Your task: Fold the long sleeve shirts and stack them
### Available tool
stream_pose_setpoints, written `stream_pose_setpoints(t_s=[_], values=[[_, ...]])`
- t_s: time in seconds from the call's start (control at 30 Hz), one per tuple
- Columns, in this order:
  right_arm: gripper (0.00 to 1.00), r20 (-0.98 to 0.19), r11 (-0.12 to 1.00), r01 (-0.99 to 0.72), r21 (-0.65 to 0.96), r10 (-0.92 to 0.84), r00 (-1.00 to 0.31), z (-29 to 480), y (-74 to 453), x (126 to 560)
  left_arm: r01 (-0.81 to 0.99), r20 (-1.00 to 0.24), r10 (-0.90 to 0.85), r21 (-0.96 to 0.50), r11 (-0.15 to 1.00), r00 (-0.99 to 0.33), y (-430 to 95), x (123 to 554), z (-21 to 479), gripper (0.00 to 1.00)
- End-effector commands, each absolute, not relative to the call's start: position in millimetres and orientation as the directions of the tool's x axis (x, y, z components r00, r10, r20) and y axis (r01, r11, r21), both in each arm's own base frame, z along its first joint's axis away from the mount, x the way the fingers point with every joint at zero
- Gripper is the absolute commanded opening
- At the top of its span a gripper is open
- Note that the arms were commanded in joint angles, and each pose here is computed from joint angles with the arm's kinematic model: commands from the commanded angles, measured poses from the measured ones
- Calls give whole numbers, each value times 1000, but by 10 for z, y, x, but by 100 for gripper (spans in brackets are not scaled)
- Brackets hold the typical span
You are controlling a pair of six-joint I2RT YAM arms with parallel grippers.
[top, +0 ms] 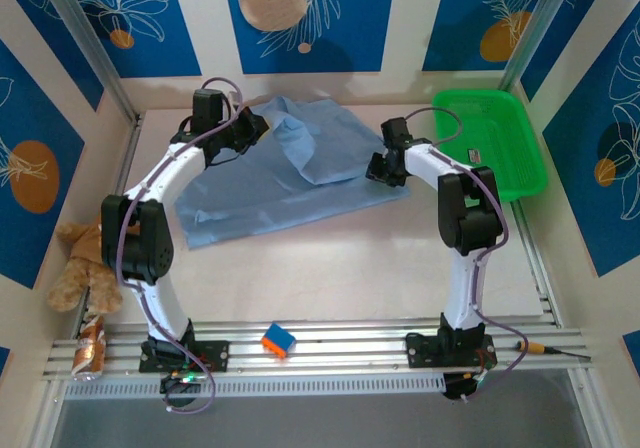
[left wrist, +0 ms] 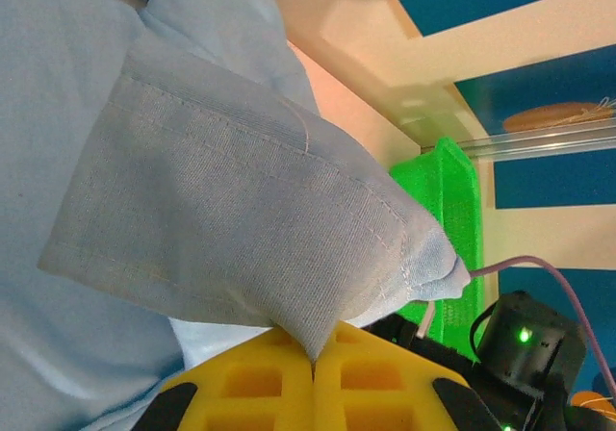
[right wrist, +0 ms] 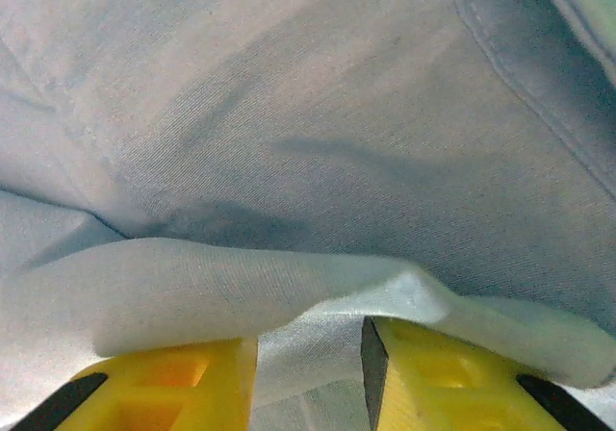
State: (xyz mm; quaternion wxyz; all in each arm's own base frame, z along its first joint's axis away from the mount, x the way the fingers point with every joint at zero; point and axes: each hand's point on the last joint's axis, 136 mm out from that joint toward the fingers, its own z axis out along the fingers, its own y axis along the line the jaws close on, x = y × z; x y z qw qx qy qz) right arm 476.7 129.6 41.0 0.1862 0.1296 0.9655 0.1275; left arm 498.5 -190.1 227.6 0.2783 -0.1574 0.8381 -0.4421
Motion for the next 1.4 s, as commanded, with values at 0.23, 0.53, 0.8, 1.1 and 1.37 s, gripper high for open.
stream_pose_setpoints(t_s=[0.23, 0.53, 0.8, 1.1, 1.37], values=[[37, -291, 912, 212, 352, 322, -901, 324, 1381, 4815, -23, -286, -459, -829, 558, -841, -1880, 4381, 2382, 5], [37, -284, 914, 208, 349, 315, -906, 279, 1322, 4804, -116, -222, -404, -741, 662, -887, -1671, 3827, 2271, 8], [37, -291, 915, 180, 361, 294, -911, 301, 1358, 4831, -204, -190, -399, -623, 755, -897, -1340, 3759, 1879, 5], [37, -307, 929, 125, 350, 239, -921, 325, 1446, 4861, -310, -128, -548, -710, 633, -826, -1085, 4154, 1641, 11], [38, -296, 929, 115, 351, 227, -928, 275, 1499, 4840, -396, -219, -672, -665, 634, -708, -407, 4472, 1729, 66]])
